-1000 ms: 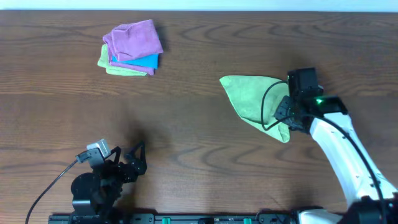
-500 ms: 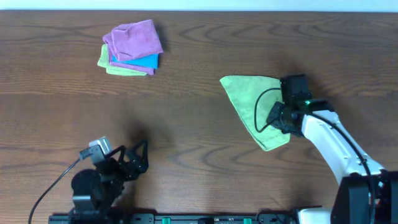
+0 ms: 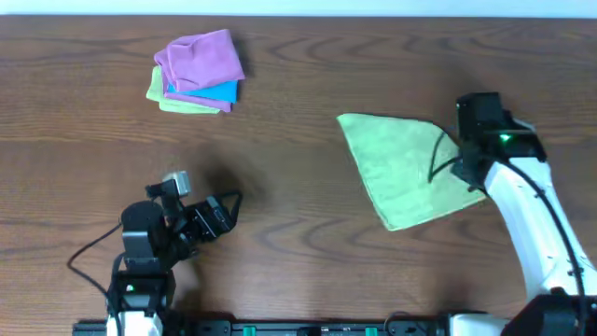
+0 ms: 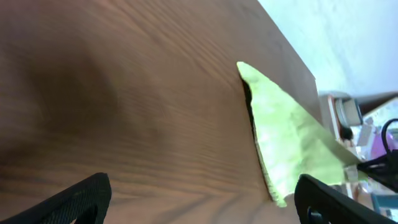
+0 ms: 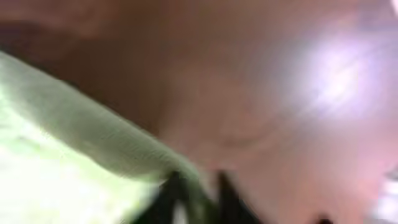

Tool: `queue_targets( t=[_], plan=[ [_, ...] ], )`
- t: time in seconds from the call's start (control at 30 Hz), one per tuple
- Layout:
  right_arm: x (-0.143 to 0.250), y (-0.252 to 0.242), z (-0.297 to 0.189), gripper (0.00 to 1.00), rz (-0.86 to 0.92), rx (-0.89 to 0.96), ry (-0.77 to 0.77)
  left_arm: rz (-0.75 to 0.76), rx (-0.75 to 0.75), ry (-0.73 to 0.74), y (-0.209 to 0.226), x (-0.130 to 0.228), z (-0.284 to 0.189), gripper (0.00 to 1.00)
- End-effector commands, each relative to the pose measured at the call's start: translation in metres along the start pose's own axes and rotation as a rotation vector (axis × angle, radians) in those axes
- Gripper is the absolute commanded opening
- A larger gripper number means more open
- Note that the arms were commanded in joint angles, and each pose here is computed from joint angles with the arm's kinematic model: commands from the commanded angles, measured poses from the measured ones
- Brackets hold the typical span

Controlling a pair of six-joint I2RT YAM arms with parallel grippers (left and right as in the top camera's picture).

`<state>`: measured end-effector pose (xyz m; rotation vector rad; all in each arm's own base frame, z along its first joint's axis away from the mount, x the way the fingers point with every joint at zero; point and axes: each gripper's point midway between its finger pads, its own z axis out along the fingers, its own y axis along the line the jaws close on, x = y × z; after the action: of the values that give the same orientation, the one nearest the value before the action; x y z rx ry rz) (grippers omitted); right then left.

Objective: Fold the cloth
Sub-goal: 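Drag the green cloth right with the right gripper to spread it, then reach the left gripper to the cloth's left edge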

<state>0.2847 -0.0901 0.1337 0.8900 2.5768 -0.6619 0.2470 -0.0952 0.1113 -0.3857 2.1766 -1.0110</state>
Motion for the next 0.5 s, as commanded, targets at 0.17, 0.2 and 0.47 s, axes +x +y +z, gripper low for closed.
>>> queue_targets(
  t=[0.17, 0.2, 0.47],
  plan=[
    [-0.002, -0.039, 0.008, 0.8, 0.078, 0.101, 0.036, 0.022, 0.042, -0.003, -0.007, -0.006, 0.007, 0.95],
    [-0.002, -0.037, 0.009, 0.82, 0.082, 0.089, 0.043, 0.014, 0.037, -0.012, -0.006, -0.008, 0.007, 0.95],
    [0.002, -0.014, 0.009, 0.86, 0.1, -0.032, 0.085, -0.096, 0.06, 0.027, -0.018, -0.01, 0.009, 0.96]
  ],
)
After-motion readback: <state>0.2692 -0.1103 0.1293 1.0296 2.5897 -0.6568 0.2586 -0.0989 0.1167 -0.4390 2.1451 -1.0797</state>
